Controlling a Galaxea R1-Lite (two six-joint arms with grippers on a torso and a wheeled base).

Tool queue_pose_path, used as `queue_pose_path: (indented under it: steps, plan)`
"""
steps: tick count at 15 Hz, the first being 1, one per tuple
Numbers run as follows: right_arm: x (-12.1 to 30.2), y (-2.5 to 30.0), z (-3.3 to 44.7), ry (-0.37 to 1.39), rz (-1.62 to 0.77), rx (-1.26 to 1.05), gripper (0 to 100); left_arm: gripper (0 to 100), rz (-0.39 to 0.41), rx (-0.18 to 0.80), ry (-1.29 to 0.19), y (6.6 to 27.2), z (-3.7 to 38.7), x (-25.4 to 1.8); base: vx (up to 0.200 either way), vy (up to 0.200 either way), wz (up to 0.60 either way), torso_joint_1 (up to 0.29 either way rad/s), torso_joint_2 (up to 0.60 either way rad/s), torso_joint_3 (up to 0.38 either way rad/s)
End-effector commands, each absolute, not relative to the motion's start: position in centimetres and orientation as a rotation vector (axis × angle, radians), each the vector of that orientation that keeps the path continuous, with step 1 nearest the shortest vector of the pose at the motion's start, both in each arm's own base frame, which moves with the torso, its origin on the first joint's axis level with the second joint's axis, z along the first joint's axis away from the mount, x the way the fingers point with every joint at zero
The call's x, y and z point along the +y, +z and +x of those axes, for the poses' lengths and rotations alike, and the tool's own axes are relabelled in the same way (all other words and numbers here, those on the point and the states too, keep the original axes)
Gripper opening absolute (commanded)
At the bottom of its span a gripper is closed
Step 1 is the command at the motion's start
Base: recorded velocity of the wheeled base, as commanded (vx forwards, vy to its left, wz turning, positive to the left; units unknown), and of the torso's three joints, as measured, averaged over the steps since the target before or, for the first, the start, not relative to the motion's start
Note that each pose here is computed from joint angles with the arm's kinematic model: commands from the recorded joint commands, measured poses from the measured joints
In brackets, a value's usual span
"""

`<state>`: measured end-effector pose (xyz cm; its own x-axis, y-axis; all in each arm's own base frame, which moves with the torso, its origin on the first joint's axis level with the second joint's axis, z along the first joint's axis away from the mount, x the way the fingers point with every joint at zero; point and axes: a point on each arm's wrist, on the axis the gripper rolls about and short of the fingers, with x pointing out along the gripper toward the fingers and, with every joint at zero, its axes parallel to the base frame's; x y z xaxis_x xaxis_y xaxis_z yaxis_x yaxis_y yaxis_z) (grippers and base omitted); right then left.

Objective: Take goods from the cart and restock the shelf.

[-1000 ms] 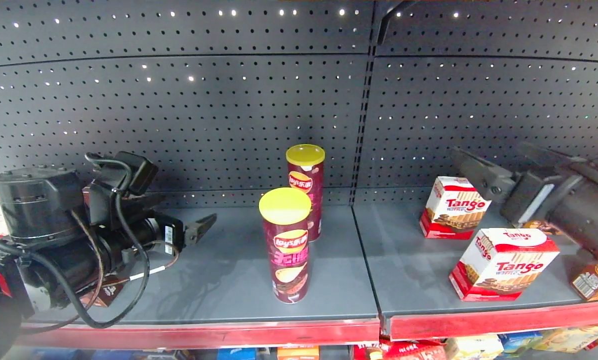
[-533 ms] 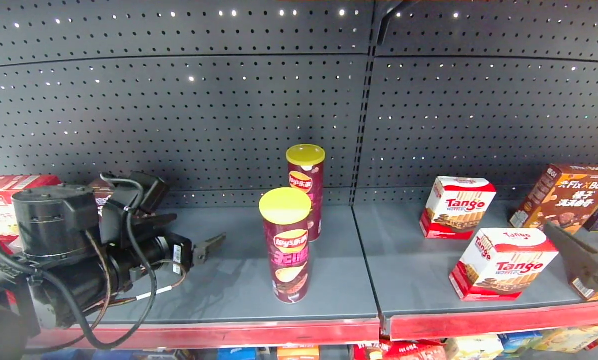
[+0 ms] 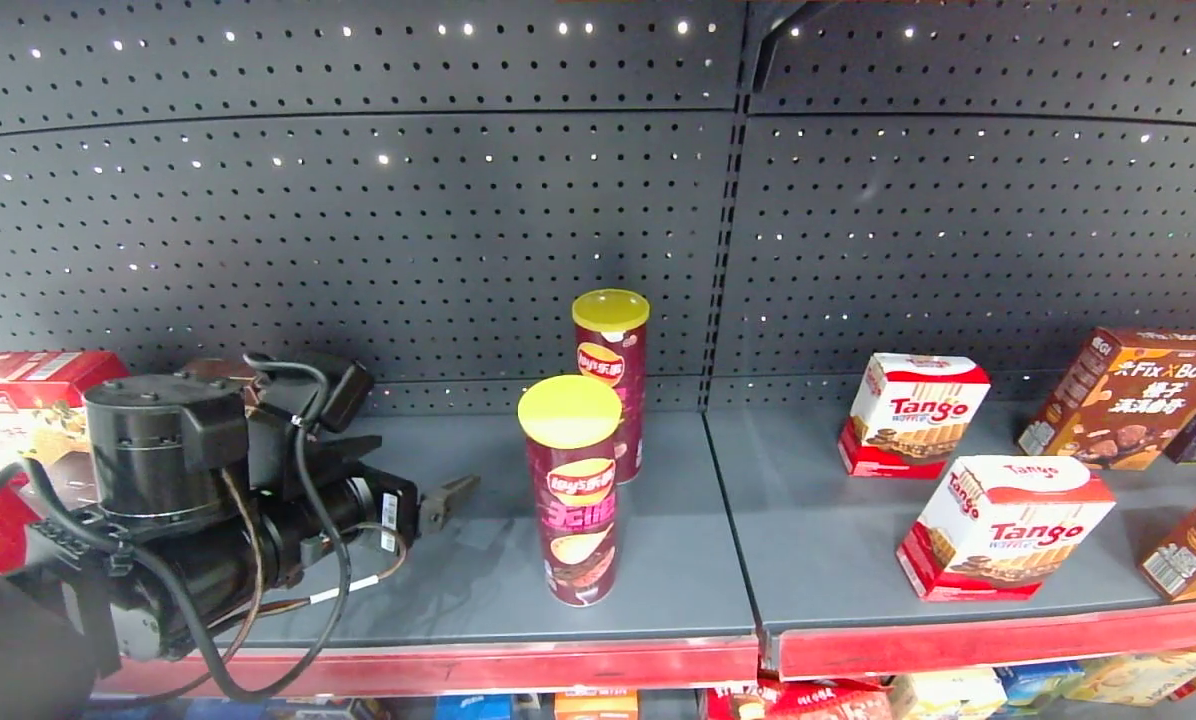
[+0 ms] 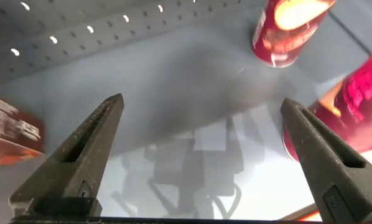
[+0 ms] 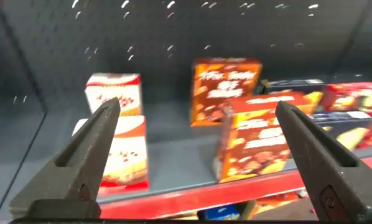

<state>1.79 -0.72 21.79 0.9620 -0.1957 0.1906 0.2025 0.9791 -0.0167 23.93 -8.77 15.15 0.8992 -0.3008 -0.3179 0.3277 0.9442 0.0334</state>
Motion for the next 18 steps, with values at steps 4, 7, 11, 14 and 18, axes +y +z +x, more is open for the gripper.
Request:
queue_pose_path:
  steps: [4, 7, 11, 14, 18]
  plan:
    - [-2.5, 22.6, -1.1, -0.345, 0.029, -0.286, 100, 100, 0.11, 0.379, -0.364, 13.4, 24.2, -10.0, 0.0, 0.0, 0.0, 0.0, 0.0, 0.0]
    - [-2.6, 22.2, -3.3, -0.571, -0.001, -0.294, 100, 100, 0.107, 0.383, -0.359, 13.3, 23.9, -9.7, 0.0, 0.0, 0.0, 0.0, 0.0, 0.0]
    - [-1.1, 18.8, -6.9, -0.915, -0.064, -0.244, 100, 100, 0.102, 0.358, -0.361, 13.9, 24.4, -10.0, 0.0, 0.0, 0.0, 0.0, 0.0, 0.0]
    - [-1.2, 18.5, -6.6, -0.93, -0.048, -0.233, 100, 100, 0.1, 0.352, -0.359, 14.1, 24.4, -10.0, 0.0, 0.0, 0.0, 0.0, 0.0, 0.0]
    - [-1.1, 14.9, -4.3, -0.753, 0.056, -0.185, 100, 100, 0.093, 0.331, -0.352, 14.6, 24.0, -9.6, 0.0, 0.0, 0.0, 0.0, 0.0, 0.0]
